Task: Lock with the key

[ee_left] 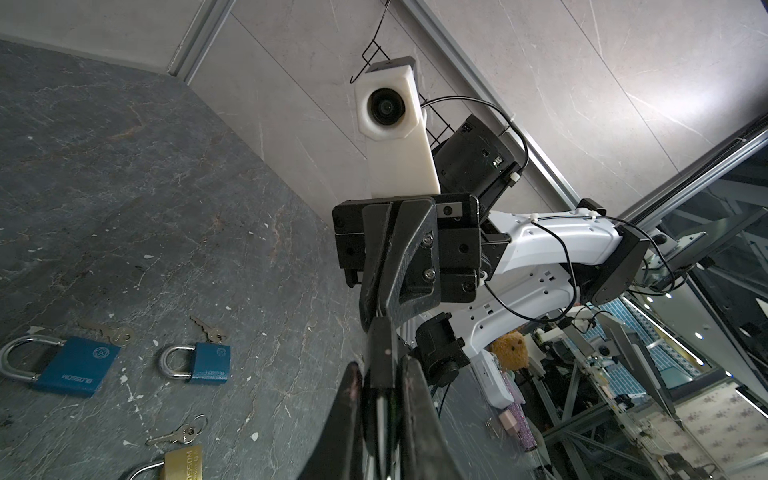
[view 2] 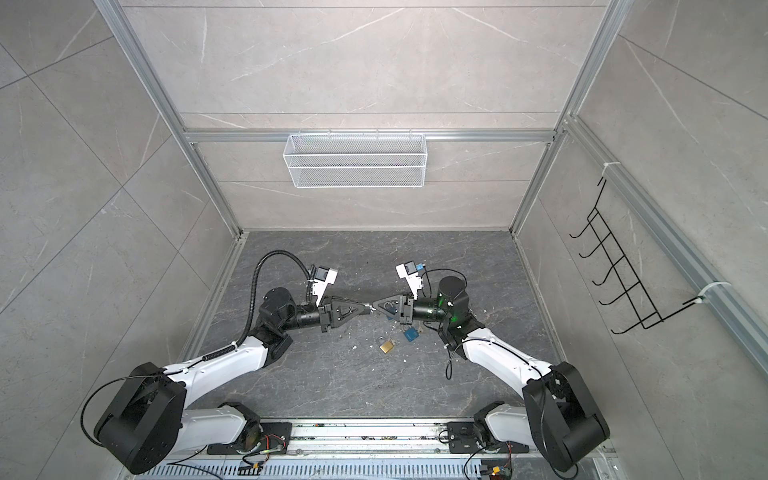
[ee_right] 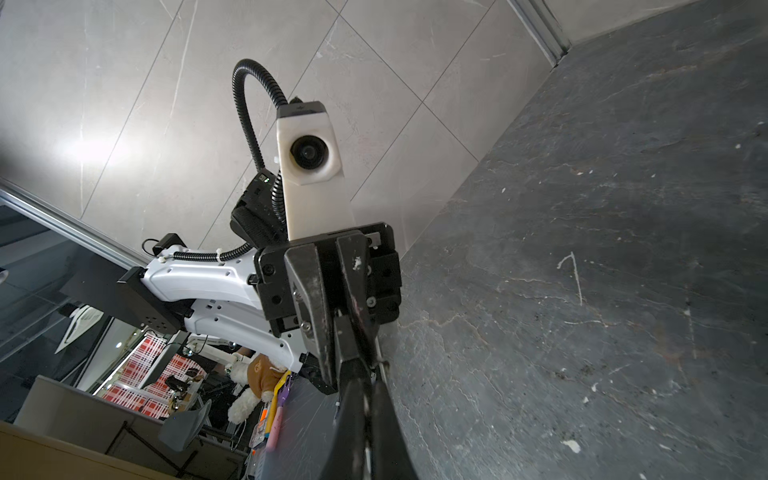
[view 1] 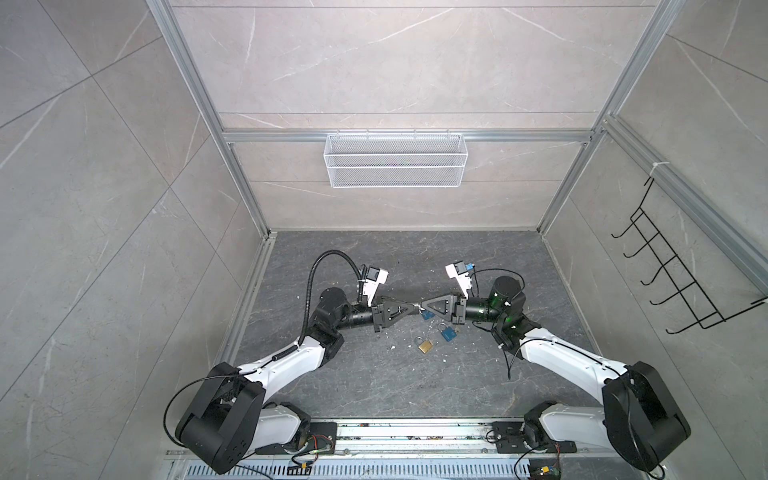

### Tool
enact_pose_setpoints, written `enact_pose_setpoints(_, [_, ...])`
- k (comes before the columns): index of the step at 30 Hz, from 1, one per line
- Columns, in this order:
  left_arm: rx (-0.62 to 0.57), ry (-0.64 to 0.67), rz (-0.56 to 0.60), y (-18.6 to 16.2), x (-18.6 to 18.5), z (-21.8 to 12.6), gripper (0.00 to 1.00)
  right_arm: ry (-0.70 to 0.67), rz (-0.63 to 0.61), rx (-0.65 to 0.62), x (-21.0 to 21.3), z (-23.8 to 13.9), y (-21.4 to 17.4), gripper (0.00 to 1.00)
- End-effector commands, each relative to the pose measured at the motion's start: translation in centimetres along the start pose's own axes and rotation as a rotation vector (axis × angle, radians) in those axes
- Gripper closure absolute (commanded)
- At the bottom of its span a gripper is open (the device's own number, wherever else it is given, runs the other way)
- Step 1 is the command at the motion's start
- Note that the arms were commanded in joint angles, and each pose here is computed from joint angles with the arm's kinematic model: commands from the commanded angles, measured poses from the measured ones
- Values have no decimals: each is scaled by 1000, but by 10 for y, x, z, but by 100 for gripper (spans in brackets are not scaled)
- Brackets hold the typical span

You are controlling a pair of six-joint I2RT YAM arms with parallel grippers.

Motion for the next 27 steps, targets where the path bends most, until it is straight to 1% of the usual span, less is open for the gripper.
enact_pose_setpoints(1, [-14, -60, 80, 11, -24, -3, 100, 61, -78, -75, 11, -10, 17, 100])
enact_pose_setpoints(6, [-5, -77, 93, 10, -30, -5, 100, 75, -86, -103, 10, -19, 20, 100])
enact_pose_setpoints(10, [1, -66, 102, 9, -30, -6, 100, 54, -67, -109, 4, -23, 20, 100])
enact_pose_setpoints(13, [8, -39, 105, 8, -27, -6, 100, 6, -36, -134, -5, -32, 22, 100])
enact_pose_setpoints(14, [18, -11, 98, 8, -24, -5, 100, -34, -13, -150, -12, -37, 23, 100])
enact_pose_setpoints(16, [77, 73, 77, 5, -11, -2, 100, -130, 10, -165, -25, -43, 20, 100])
enact_pose_setpoints(18, [141, 277, -13, -4, 23, -4, 100, -264, 41, -136, -40, -47, 11, 100])
enact_pose_setpoints(19, [160, 366, -64, -10, 39, -6, 100, -303, 56, -125, -45, -48, 7, 100])
enact_pose_setpoints(20, [194, 423, -122, -17, 51, -8, 100, -334, 72, -125, -48, -51, 4, 100])
enact_pose_setpoints(21, [242, 454, -180, -27, 61, -9, 100, -355, 101, -120, -53, -51, 0, 100])
enact_pose_setpoints(23, [319, 488, -213, -48, 71, -4, 100, -412, 189, -73, -65, -49, -10, 100])
enact_pose_setpoints(27, [418, 668, -267, -78, 99, -8, 100, -499, 213, -59, -79, -41, -30, 100])
Point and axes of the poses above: each gripper's point midway between its finger pads, its own z axis out along the fingers, its own x axis along the line the jaws close on, y = z × x, the point moved 4 cm from there along -z, back along the fingers, and after that the axes turned 15 degrees about -z, right-handed, at the moved point
